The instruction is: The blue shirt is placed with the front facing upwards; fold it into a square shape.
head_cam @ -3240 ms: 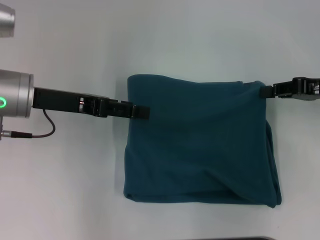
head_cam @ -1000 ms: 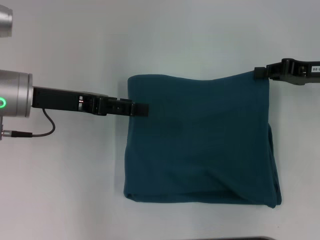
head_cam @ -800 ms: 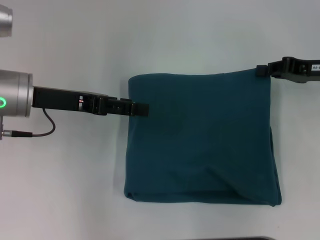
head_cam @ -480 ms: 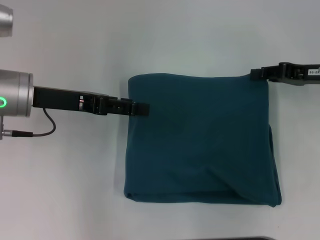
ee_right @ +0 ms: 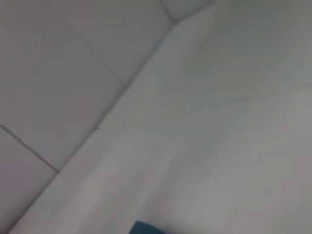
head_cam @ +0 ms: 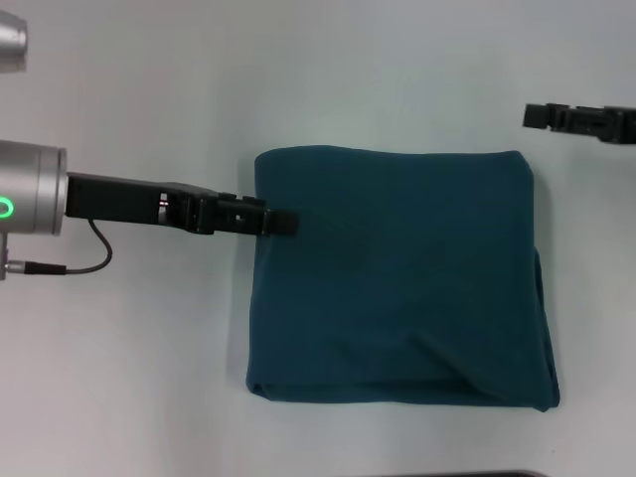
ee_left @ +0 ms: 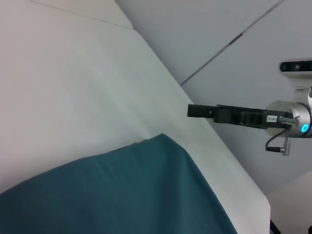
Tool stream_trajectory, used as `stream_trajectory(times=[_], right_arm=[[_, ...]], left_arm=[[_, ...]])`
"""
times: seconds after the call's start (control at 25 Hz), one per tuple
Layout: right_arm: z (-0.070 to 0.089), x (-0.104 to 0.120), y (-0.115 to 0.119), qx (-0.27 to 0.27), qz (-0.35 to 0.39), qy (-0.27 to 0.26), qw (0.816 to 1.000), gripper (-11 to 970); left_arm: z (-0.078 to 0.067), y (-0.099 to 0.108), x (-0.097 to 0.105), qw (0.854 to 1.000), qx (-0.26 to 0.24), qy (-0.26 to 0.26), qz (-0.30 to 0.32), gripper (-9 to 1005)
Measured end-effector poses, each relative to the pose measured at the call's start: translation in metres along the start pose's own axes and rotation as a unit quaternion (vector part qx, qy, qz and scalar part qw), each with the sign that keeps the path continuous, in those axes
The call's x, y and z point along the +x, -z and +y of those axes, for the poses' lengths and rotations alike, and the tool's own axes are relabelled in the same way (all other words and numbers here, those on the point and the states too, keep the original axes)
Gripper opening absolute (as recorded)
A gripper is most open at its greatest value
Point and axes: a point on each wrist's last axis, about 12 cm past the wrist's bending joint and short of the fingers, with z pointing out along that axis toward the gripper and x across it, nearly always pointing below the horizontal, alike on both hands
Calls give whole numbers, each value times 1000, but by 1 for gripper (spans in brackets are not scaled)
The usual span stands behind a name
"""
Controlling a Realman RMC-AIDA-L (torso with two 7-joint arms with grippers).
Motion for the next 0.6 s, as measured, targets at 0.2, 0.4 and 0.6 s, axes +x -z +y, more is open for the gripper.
stream_trajectory(times=[0.2, 0.4, 0.6], right_arm=[[4, 12, 5, -15, -22, 53, 998, 684], [11, 18, 2, -45, -3, 117, 992, 874], [12, 17, 0, -48, 15, 146, 988, 915]], left_arm=[[-1, -2, 10, 1000, 10, -20, 1, 873], [-1, -4, 16, 999, 15, -35, -5, 881], [-3, -7, 20, 997, 27, -61, -23, 883]])
